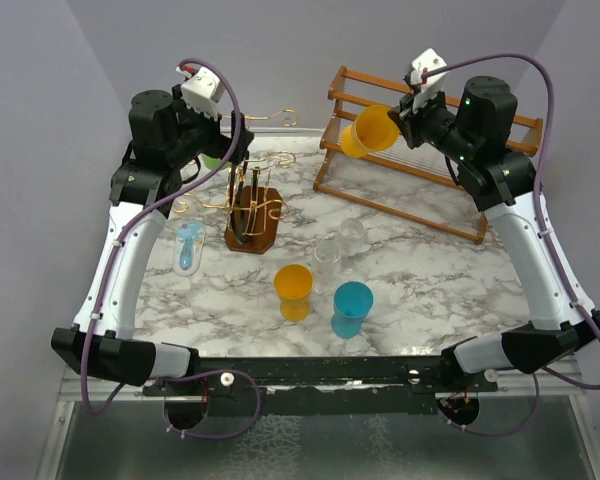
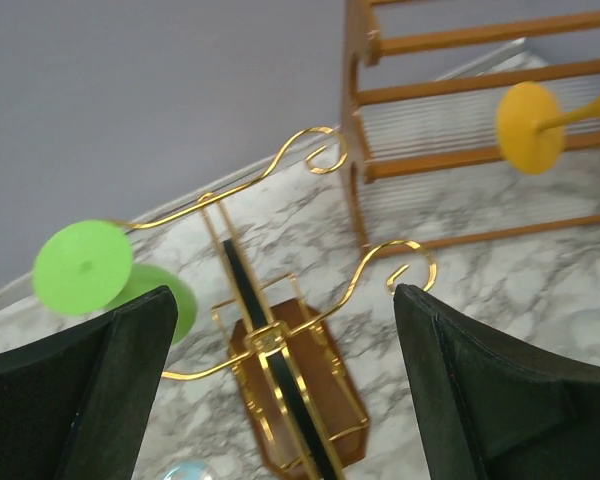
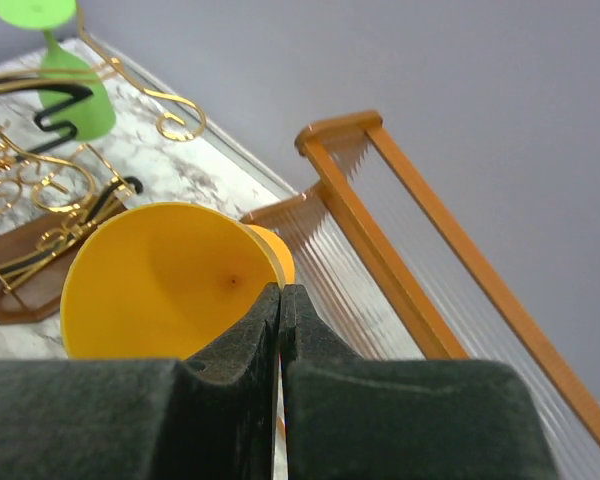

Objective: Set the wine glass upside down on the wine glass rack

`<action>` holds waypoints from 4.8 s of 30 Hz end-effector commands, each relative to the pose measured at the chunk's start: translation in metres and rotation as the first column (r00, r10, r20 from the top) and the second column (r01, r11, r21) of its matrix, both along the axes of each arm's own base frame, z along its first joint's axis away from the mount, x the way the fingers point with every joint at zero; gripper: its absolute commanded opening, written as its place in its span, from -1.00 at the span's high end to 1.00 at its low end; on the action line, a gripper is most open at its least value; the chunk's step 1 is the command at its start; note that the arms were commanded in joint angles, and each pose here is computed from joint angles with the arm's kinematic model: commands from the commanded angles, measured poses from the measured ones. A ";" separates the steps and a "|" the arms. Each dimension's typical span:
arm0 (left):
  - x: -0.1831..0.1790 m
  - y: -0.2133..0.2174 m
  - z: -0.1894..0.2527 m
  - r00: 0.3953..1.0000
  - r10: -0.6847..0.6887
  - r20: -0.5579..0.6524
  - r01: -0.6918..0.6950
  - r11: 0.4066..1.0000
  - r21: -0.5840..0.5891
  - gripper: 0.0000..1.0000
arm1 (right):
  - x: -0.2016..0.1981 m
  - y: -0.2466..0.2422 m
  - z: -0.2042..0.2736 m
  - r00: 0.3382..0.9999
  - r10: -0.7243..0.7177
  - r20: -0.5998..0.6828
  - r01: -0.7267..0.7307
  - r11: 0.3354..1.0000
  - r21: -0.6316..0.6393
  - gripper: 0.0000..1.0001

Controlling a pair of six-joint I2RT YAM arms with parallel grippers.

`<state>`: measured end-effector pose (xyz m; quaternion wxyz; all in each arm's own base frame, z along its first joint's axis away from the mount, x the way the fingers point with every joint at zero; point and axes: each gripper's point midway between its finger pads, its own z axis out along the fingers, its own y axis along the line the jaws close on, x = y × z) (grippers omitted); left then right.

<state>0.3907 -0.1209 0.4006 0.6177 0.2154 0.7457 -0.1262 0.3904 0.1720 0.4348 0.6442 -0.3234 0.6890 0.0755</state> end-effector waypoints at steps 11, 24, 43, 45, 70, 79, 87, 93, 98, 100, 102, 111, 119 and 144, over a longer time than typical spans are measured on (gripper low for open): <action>-0.005 -0.112 0.029 0.893 -0.440 -0.099 0.303 0.748 -0.591 -0.66 | -0.038 0.056 0.068 0.946 0.320 0.050 -0.321 0.910 0.263 0.97; -0.006 -0.138 -0.007 0.829 -0.518 -0.213 0.274 0.706 -0.653 -0.21 | -0.045 0.063 0.072 0.929 0.367 0.039 -0.361 0.882 0.302 0.97; -0.016 -0.142 -0.017 0.781 -0.567 -0.261 0.263 0.679 -0.686 0.67 | -0.046 0.055 0.070 0.943 0.324 0.078 -0.333 0.903 0.270 0.97; -0.017 -0.143 -0.017 0.778 -0.572 -0.260 0.267 0.676 -0.687 0.85 | -0.046 0.054 0.068 0.943 0.325 0.079 -0.334 0.904 0.266 0.97; 0.052 0.005 0.067 0.994 0.045 0.098 -0.018 0.965 -0.263 1.00 | -0.035 -0.005 -0.004 0.998 0.050 0.046 -0.052 0.998 0.029 -0.99; 0.055 -0.008 0.088 0.935 0.095 0.343 -0.155 0.976 0.151 1.00 | -0.025 -0.019 -0.057 0.999 -0.012 0.053 0.016 0.997 -0.074 -0.99; 0.068 -0.052 0.071 0.915 -0.017 0.403 -0.168 0.893 0.418 1.00 | -0.029 -0.022 -0.099 1.000 -0.030 0.006 0.030 0.998 -0.048 -0.99; 0.079 -0.088 0.030 0.923 -0.134 0.360 -0.109 0.807 0.580 1.00 | -0.036 -0.039 -0.109 0.998 -0.059 0.026 0.060 0.998 -0.012 -0.99; 0.088 -0.114 -0.005 0.928 -0.212 0.306 -0.054 0.738 0.673 1.00 | -0.047 -0.042 -0.111 0.999 -0.029 0.038 0.028 1.000 0.006 -0.99; 0.090 -0.118 -0.016 0.930 -0.227 0.289 -0.045 0.711 0.702 1.00 | -0.049 -0.042 -0.111 0.999 -0.018 0.034 0.018 1.000 0.009 -0.99; 0.093 -0.120 -0.027 0.934 -0.236 0.267 -0.035 0.686 0.727 1.00 | -0.050 -0.042 -0.113 0.999 -0.016 0.033 0.016 1.000 0.010 -0.99; 0.093 -0.111 -0.054 0.958 -0.210 0.198 -0.024 0.626 0.779 1.00 | -0.050 -0.038 -0.125 1.000 0.006 0.008 -0.006 1.000 0.005 -0.99; 0.094 -0.095 -0.065 0.974 -0.147 0.172 -0.058 0.574 0.817 1.00 | -0.049 -0.038 -0.127 1.000 0.009 0.004 -0.009 1.000 0.003 -0.99; 0.129 -0.093 -0.069 0.984 -0.079 0.163 -0.100 0.514 0.852 1.00 | -0.052 -0.037 -0.126 1.000 0.017 0.014 -0.017 1.000 0.001 -0.99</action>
